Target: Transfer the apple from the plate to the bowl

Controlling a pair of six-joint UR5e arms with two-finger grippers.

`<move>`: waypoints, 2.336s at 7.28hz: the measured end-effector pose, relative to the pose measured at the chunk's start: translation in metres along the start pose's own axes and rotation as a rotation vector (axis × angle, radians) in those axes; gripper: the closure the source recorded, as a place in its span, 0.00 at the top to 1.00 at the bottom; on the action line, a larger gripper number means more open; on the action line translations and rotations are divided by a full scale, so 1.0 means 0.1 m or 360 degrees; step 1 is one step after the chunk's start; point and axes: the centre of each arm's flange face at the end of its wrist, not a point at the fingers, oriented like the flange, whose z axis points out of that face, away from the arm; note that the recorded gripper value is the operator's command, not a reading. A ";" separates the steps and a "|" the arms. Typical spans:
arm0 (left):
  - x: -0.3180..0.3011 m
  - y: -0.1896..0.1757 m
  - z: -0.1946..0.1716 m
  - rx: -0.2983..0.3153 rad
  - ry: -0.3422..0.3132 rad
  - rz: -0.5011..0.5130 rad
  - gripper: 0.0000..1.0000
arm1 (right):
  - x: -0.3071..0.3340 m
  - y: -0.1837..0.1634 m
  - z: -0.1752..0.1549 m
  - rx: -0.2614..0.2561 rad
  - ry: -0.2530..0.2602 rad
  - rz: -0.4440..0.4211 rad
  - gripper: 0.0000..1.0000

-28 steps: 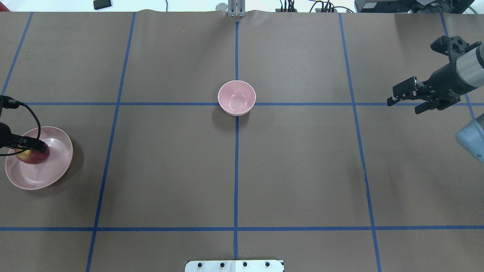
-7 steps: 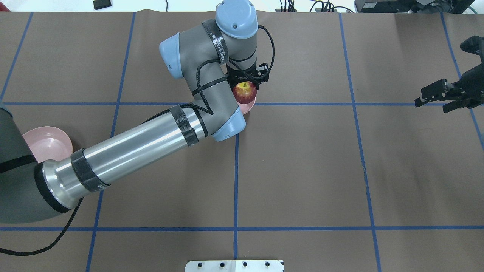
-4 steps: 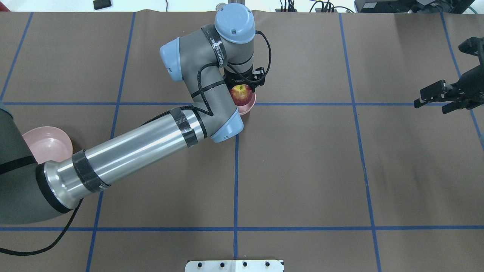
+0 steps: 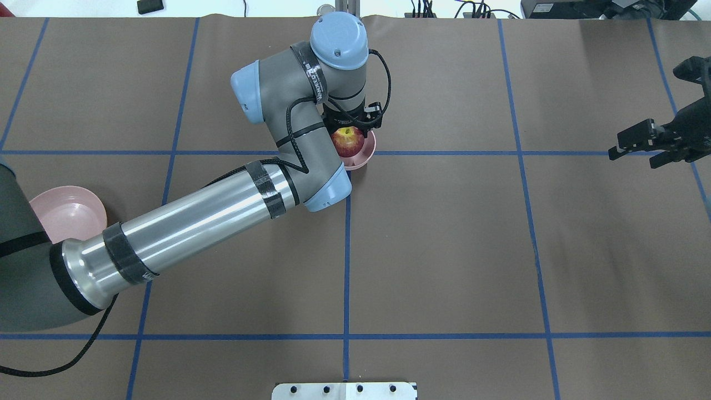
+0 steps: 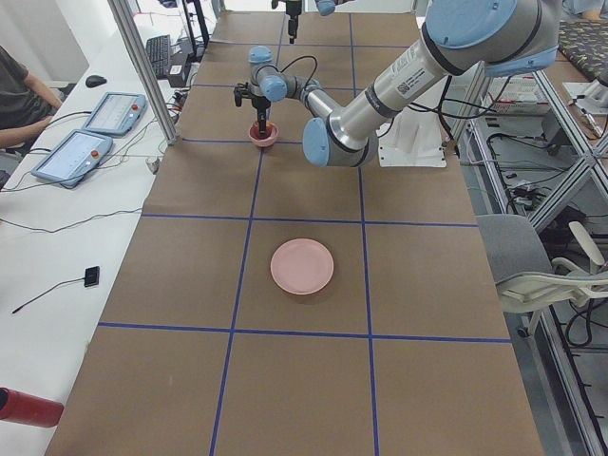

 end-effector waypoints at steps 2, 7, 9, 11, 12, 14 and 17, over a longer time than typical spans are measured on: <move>0.01 0.03 0.02 -0.0002 0.0006 0.0005 0.97 | 0.00 0.00 0.00 0.0000 0.0001 0.0001 1.00; -0.17 0.07 -0.24 0.0020 0.0043 0.0001 0.98 | 0.01 -0.01 -0.03 0.0009 -0.0002 0.0002 1.00; -1.25 0.34 -0.77 0.0046 0.0000 0.0145 0.98 | 0.08 -0.04 -0.12 0.0026 -0.0011 -0.0014 1.00; -2.96 0.45 -1.26 0.0080 -0.0086 0.0451 0.98 | 0.31 -0.10 -0.29 0.0034 0.0032 -0.0107 1.00; -3.84 0.36 -1.39 0.0055 -0.0097 0.0583 0.98 | 0.44 -0.16 -0.42 0.0031 0.0068 -0.0152 1.00; -5.44 0.05 -1.45 -0.0012 -0.0106 0.0796 0.98 | 0.54 -0.23 -0.63 0.0026 0.0107 -0.0198 1.00; -6.73 -0.32 -1.46 -0.0087 -0.0059 0.0801 0.98 | 0.51 -0.21 -0.72 0.0033 0.0118 -0.0229 1.00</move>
